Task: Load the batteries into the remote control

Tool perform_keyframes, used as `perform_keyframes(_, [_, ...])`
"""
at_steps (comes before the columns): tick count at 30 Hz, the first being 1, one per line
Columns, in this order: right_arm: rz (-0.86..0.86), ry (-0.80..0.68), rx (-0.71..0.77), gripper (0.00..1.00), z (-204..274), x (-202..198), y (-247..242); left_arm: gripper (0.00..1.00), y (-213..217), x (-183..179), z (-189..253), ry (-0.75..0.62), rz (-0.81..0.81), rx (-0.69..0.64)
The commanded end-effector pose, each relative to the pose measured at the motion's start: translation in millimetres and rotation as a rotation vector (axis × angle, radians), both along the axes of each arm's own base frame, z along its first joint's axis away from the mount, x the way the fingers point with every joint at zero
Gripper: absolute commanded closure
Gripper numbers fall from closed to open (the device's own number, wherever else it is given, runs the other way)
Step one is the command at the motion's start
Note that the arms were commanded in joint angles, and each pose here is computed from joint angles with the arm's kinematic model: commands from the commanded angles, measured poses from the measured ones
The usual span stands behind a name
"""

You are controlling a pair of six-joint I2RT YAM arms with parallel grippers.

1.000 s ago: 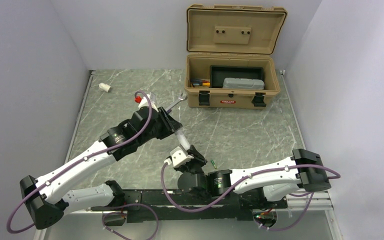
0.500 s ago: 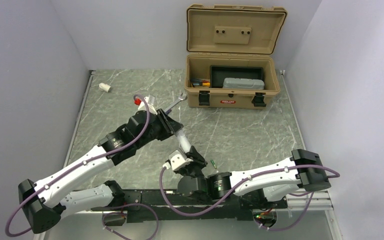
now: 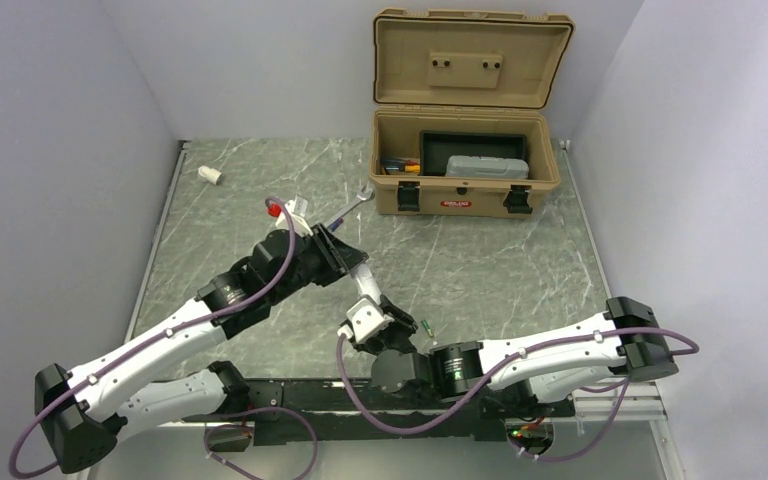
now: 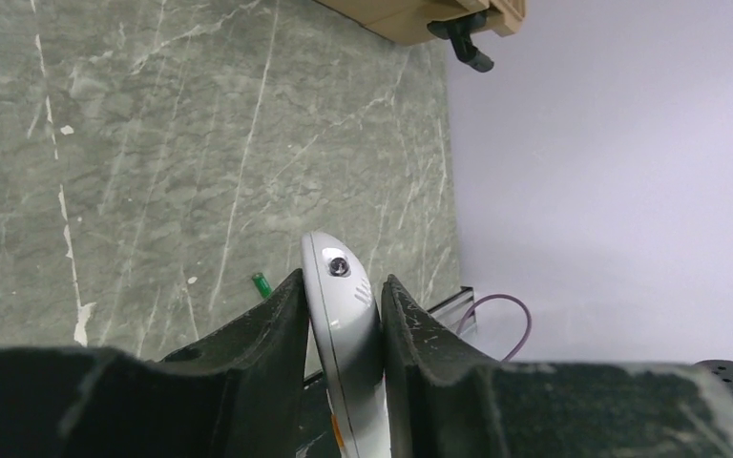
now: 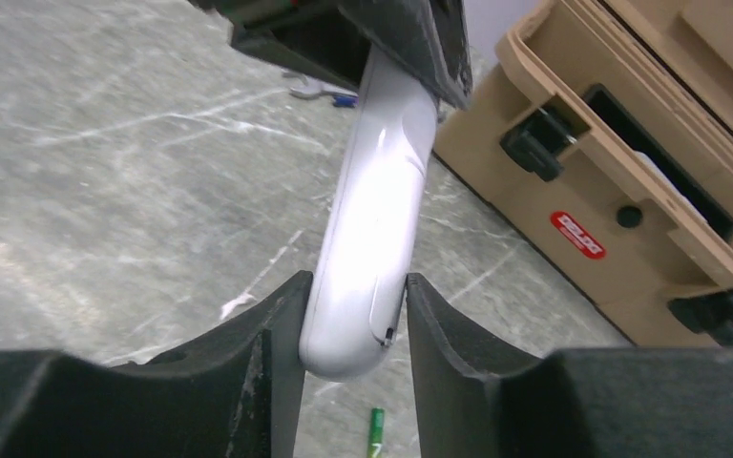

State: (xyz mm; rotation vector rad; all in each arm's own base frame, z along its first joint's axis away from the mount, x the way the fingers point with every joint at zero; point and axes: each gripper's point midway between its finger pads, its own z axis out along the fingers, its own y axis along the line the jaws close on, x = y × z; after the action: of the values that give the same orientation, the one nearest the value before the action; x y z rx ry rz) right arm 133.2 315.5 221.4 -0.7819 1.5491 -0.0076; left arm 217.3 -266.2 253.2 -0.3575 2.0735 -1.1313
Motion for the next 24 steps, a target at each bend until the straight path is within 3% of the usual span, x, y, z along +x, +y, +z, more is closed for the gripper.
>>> perform_keyframes(1, [0.096,0.062,0.235,0.55,37,-15,19,1.0,-1,0,-15,-0.006,-0.029,0.076])
perform_keyframes(13, [0.141,0.139,0.37,0.44,43,-21,8,1.0,1,0,-24,0.002,-0.016,0.083])
perform_keyframes(17, [0.148,0.17,0.467,0.35,54,-19,-9,1.0,1,-1,-25,-0.023,-0.039,0.093])
perform_keyframes(24, [0.314,0.395,0.542,0.21,41,-3,-25,1.0,-6,-16,-13,-0.178,-0.166,0.041])
